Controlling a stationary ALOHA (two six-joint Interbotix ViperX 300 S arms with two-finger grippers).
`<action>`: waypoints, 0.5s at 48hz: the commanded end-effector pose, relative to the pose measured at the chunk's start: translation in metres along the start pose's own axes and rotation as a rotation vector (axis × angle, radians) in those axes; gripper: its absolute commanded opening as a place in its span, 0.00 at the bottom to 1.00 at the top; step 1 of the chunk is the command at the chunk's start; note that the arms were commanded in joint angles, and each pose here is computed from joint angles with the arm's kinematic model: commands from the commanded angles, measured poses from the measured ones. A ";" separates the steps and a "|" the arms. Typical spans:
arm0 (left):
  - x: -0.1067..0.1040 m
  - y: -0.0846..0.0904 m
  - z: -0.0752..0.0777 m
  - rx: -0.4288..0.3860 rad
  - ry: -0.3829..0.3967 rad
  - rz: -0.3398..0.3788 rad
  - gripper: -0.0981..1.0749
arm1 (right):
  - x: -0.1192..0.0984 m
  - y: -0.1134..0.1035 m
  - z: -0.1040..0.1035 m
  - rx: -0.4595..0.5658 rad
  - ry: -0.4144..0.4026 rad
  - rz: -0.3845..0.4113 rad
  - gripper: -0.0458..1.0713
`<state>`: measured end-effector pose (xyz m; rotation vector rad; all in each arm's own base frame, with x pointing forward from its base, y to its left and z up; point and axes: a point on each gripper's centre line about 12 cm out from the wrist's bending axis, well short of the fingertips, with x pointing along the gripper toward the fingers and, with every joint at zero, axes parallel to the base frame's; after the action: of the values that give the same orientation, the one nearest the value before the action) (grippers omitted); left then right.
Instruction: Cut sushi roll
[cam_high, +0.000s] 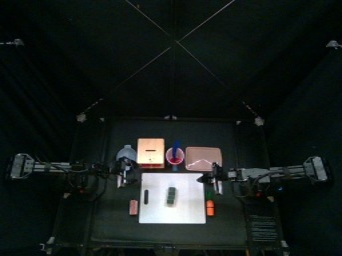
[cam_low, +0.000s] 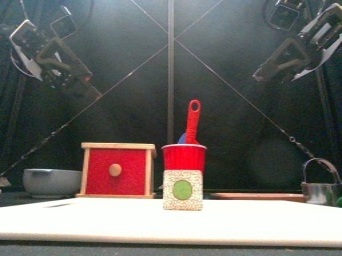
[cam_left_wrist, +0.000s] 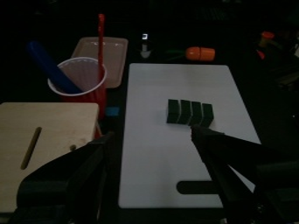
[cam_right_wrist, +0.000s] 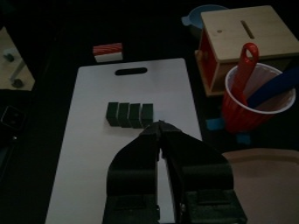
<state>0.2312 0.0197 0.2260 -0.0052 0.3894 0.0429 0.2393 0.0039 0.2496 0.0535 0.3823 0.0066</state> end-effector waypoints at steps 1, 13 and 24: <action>0.000 0.001 0.003 0.000 -0.007 0.002 0.94 | -0.001 0.000 0.009 0.004 -0.029 0.000 0.06; 0.000 0.001 0.004 0.002 -0.011 0.000 0.94 | -0.001 0.000 0.028 0.009 -0.080 -0.003 0.07; 0.000 0.001 0.007 0.015 -0.017 0.000 0.94 | 0.011 -0.021 0.071 0.107 -0.132 -0.072 0.13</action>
<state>0.2302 0.0202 0.2232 0.0054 0.3982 0.0430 0.2649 -0.0102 0.2852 0.1070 0.3061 -0.0518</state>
